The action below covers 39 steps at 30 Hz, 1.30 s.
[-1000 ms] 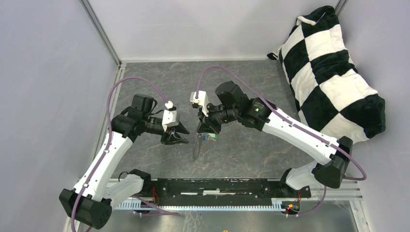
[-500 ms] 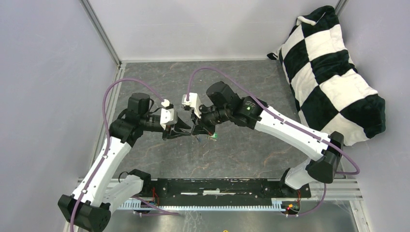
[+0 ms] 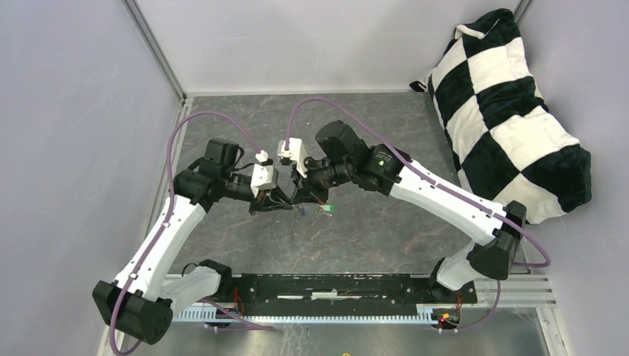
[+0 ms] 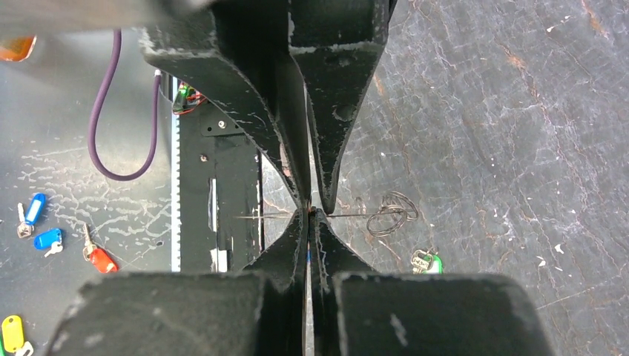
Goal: Put the keys on the keyring
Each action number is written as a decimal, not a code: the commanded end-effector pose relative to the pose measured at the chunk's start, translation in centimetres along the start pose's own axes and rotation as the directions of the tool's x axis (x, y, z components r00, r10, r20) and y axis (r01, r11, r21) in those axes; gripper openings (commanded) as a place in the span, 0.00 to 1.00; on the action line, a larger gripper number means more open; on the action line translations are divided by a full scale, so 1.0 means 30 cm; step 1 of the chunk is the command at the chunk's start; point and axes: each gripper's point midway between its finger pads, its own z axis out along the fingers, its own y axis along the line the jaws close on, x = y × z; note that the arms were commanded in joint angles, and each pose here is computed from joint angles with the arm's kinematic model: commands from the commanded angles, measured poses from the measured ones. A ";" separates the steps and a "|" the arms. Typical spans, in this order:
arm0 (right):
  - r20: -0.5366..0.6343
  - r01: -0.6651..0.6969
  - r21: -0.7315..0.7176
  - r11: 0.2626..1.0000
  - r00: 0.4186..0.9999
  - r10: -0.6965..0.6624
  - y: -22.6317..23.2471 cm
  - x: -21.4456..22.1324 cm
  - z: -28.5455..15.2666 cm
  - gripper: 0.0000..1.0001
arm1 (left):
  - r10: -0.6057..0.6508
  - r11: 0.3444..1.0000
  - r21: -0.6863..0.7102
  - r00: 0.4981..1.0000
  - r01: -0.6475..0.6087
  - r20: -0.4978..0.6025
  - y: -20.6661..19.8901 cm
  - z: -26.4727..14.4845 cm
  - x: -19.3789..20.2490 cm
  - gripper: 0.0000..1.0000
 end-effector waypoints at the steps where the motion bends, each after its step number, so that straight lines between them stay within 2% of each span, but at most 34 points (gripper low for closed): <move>1: 0.040 0.035 -0.016 0.999 0.999 -0.034 0.016 -0.061 -0.010 0.00 | 0.087 0.996 0.012 0.995 -0.088 0.038 -0.006 -0.016 -0.077 0.20; 7: 0.036 0.034 -0.015 0.999 0.999 -0.034 0.013 -0.065 -0.004 0.00 | 0.098 0.995 0.008 0.994 -0.099 0.042 -0.019 -0.021 -0.086 0.21; 9: 0.042 0.036 -0.018 0.999 0.999 -0.035 0.014 -0.072 -0.005 0.00 | 0.097 0.995 0.008 0.995 -0.097 0.037 -0.020 -0.019 -0.079 0.18; 13: 0.057 0.040 -0.025 0.999 0.998 -0.039 0.021 -0.091 -0.009 0.00 | 0.109 0.994 0.005 0.994 -0.109 0.020 -0.022 -0.015 -0.056 0.03; 19: 0.103 0.044 -0.042 0.998 0.994 -0.040 0.039 -0.130 -0.021 0.01 | 0.112 0.994 0.013 0.994 -0.112 0.011 -0.032 -0.009 -0.046 0.02; 23: 0.145 0.043 -0.018 0.999 0.989 -0.039 0.036 -0.157 -0.048 0.22 | 0.123 0.992 0.012 0.992 -0.123 0.026 -0.036 -0.012 -0.063 0.02; 24: 0.169 0.040 0.009 0.999 0.985 -0.041 0.025 -0.171 -0.070 0.28 | 0.094 0.995 0.006 0.995 -0.095 0.038 -0.039 -0.012 -0.073 0.02; 28: 0.277 0.032 0.077 0.997 0.959 -0.052 -0.001 -0.203 -0.158 0.38 | 0.077 0.997 -0.039 0.990 -0.073 0.122 -0.025 -0.014 -0.147 0.02; 34: 0.422 0.009 0.106 0.994 0.905 -0.053 0.017 -0.194 -0.260 0.44 | 0.039 0.994 -0.112 0.951 -0.005 0.308 -0.014 -0.044 -0.316 0.02; 39: 0.519 0.019 0.070 0.997 0.853 -0.053 0.054 -0.192 -0.294 0.44 | 0.080 0.992 -0.118 0.931 -0.040 0.356 -0.013 -0.067 -0.402 0.02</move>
